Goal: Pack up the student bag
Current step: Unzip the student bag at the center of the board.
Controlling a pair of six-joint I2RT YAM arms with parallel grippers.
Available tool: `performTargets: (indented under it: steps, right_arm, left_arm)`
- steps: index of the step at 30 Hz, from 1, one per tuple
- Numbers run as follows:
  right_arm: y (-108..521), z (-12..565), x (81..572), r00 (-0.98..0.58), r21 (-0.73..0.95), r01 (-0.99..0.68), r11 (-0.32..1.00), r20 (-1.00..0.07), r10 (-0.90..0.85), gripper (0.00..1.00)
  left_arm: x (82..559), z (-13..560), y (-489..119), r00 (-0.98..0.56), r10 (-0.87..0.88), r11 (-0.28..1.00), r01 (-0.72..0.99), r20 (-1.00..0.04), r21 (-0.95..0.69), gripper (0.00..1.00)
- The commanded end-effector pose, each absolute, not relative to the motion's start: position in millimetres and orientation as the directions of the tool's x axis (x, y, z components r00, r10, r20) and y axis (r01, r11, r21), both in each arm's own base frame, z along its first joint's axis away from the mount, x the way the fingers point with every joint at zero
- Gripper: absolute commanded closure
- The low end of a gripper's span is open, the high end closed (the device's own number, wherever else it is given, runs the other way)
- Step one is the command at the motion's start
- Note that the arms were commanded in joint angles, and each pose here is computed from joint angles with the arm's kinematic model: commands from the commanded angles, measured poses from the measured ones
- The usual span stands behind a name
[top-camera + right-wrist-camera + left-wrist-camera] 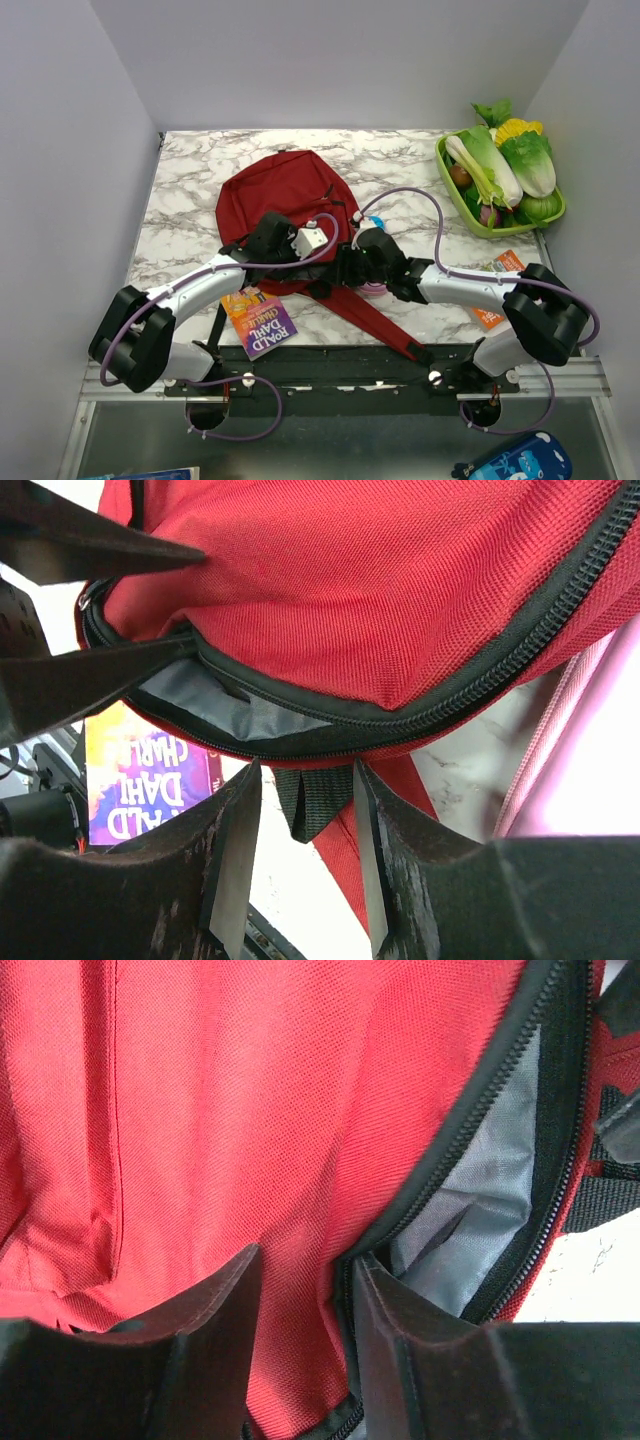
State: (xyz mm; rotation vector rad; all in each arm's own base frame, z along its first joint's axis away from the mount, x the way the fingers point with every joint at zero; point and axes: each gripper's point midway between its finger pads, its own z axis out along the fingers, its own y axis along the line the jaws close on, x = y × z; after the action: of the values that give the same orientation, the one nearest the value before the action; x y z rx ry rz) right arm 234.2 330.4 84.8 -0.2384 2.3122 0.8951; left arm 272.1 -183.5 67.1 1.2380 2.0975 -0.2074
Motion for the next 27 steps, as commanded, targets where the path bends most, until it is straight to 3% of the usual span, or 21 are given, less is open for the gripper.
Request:
performTargets:
  steps: [1,3,4,7,15,17,18,19,27]
  right_arm:
    - [329,81,242,-0.762,0.498,-0.367,0.786,-0.645,0.053,0.5]
    - [328,80,243,-0.762,0.495,-0.363,0.79,-0.645,0.055,0.5]
    - [327,80,243,-0.763,0.494,-0.357,0.793,-0.644,0.057,0.5]
    - [322,81,245,-0.757,0.483,-0.339,0.808,-0.65,0.071,0.5]
    - [293,101,261,-0.706,0.448,-0.293,0.845,-0.697,0.125,0.48]
    - [283,97,264,-0.725,0.457,-0.254,0.852,-0.674,0.145,0.46]
    - [275,95,271,-0.73,0.464,-0.225,0.857,-0.663,0.167,0.38]
    - [273,92,271,-0.743,0.473,-0.212,0.855,-0.646,0.174,0.37]
    - [279,81,271,-0.791,0.495,-0.197,0.846,-0.59,0.161,0.37]
  left_arm:
    - [283,88,-183,-0.294,0.703,0.549,0.803,-0.648,0.23,0.58]
    - [294,112,-182,-0.294,0.675,0.582,0.776,-0.677,0.244,0.64]
    - [302,121,-176,-0.312,0.656,0.613,0.752,-0.688,0.244,0.78]
    - [323,154,-164,-0.353,0.581,0.696,0.682,-0.734,0.224,1.0]
    - [338,208,-143,-0.36,0.448,0.794,0.581,-0.819,0.179,1.0]
    - [339,212,-139,-0.36,0.439,0.808,0.56,-0.823,0.186,1.0]
    - [342,214,-134,-0.36,0.435,0.817,0.543,-0.825,0.194,1.0]
    - [344,214,-131,-0.364,0.43,0.827,0.527,-0.826,0.198,1.0]
    - [386,250,-88,-0.358,0.352,0.915,0.325,-0.865,0.237,1.0]
